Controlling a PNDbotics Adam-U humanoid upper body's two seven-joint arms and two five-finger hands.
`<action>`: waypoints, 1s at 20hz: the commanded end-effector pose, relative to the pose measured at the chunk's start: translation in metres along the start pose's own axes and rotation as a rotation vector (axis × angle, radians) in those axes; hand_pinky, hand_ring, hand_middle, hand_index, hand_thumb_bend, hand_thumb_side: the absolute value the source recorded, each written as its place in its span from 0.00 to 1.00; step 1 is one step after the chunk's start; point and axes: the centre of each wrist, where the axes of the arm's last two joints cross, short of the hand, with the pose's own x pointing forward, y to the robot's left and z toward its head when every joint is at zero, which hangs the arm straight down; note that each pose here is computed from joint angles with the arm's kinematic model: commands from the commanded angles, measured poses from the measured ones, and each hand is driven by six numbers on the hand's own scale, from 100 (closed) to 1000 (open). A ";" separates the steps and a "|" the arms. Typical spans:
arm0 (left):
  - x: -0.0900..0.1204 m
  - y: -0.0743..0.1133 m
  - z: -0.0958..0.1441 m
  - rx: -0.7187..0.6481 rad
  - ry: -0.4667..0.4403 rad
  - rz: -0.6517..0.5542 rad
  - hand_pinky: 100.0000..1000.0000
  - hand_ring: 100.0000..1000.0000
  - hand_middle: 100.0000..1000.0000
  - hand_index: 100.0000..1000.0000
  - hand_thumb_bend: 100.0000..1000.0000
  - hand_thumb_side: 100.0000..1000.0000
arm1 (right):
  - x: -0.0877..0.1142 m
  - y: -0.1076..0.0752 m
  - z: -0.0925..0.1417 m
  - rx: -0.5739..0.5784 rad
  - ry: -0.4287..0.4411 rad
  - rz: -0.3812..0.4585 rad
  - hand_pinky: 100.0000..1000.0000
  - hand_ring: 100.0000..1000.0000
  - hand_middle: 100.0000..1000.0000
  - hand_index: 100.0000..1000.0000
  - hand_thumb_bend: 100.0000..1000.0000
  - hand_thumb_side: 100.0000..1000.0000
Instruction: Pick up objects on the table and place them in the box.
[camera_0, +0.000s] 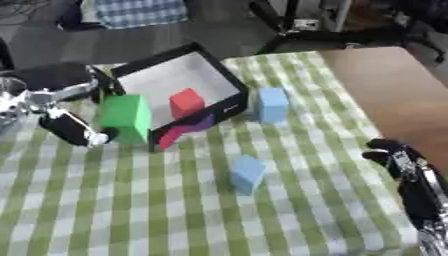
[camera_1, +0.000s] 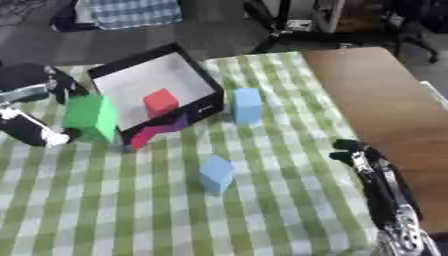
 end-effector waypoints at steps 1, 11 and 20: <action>-0.008 0.028 0.000 0.054 0.067 -0.041 0.72 0.60 0.60 0.59 0.10 0.23 | 0.004 -0.007 -0.002 0.010 -0.012 0.027 0.87 0.68 0.67 0.71 0.00 0.75; -0.034 -0.001 -0.110 0.027 0.267 -0.058 0.72 0.62 0.62 0.61 0.17 0.29 | 0.003 -0.002 -0.002 0.025 -0.010 0.005 0.87 0.68 0.67 0.71 0.00 0.75; -0.032 -0.031 -0.145 0.121 0.334 0.005 0.72 0.59 0.62 0.76 0.39 0.55 | 0.003 0.000 -0.003 0.039 -0.009 -0.006 0.87 0.68 0.66 0.71 0.00 0.75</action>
